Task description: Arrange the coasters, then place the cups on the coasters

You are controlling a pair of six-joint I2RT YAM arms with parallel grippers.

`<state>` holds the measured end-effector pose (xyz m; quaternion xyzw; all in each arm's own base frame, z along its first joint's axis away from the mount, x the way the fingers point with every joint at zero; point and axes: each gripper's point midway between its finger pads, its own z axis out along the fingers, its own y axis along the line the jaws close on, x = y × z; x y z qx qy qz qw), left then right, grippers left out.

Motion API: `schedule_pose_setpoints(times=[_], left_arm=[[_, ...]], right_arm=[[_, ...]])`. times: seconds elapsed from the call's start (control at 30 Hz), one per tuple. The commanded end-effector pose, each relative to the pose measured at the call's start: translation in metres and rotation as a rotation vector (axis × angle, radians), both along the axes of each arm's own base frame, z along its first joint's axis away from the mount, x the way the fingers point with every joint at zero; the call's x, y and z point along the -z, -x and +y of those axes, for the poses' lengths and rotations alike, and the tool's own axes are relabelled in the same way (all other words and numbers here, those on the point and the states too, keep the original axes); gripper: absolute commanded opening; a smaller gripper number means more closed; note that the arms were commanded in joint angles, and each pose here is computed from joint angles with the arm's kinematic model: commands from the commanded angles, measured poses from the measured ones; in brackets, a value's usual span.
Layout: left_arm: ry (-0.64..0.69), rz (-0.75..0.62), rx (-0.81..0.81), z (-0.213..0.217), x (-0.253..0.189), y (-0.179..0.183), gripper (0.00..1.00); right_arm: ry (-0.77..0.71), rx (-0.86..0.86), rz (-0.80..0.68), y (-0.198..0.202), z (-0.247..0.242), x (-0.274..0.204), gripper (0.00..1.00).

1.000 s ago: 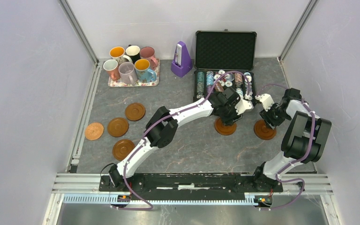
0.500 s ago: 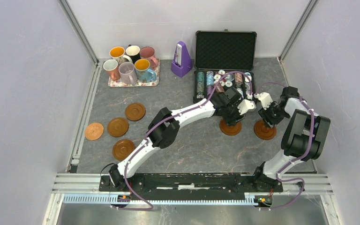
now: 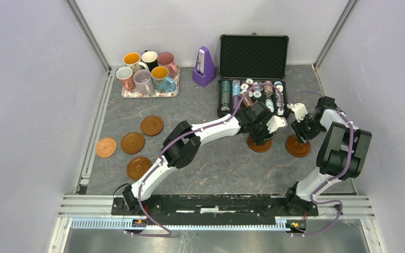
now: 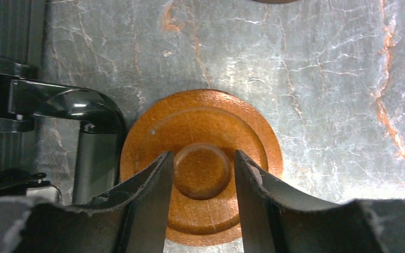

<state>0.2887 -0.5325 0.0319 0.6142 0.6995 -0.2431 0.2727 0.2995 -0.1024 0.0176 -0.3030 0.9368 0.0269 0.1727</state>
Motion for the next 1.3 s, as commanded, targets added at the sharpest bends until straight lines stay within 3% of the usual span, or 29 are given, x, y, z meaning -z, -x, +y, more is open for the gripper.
schedule_pose_setpoints(times=[0.0,0.47,0.77,1.27], left_arm=[[-0.097,0.094,0.006,0.019,0.024,0.036,0.52],[-0.106,0.083,0.051,0.018,0.023,0.066,0.51],[-0.106,0.053,0.012,0.016,0.018,0.054,0.53],[0.057,-0.023,-0.013,0.001,-0.083,0.026,0.57]], right_arm=[[-0.009,-0.061,-0.1,-0.026,0.005,-0.002,0.52],[-0.022,-0.093,-0.106,-0.017,0.012,-0.007,0.52],[-0.026,-0.104,-0.106,-0.017,0.013,-0.015,0.56],[-0.078,-0.125,-0.214,-0.038,0.022,-0.079,0.63]])
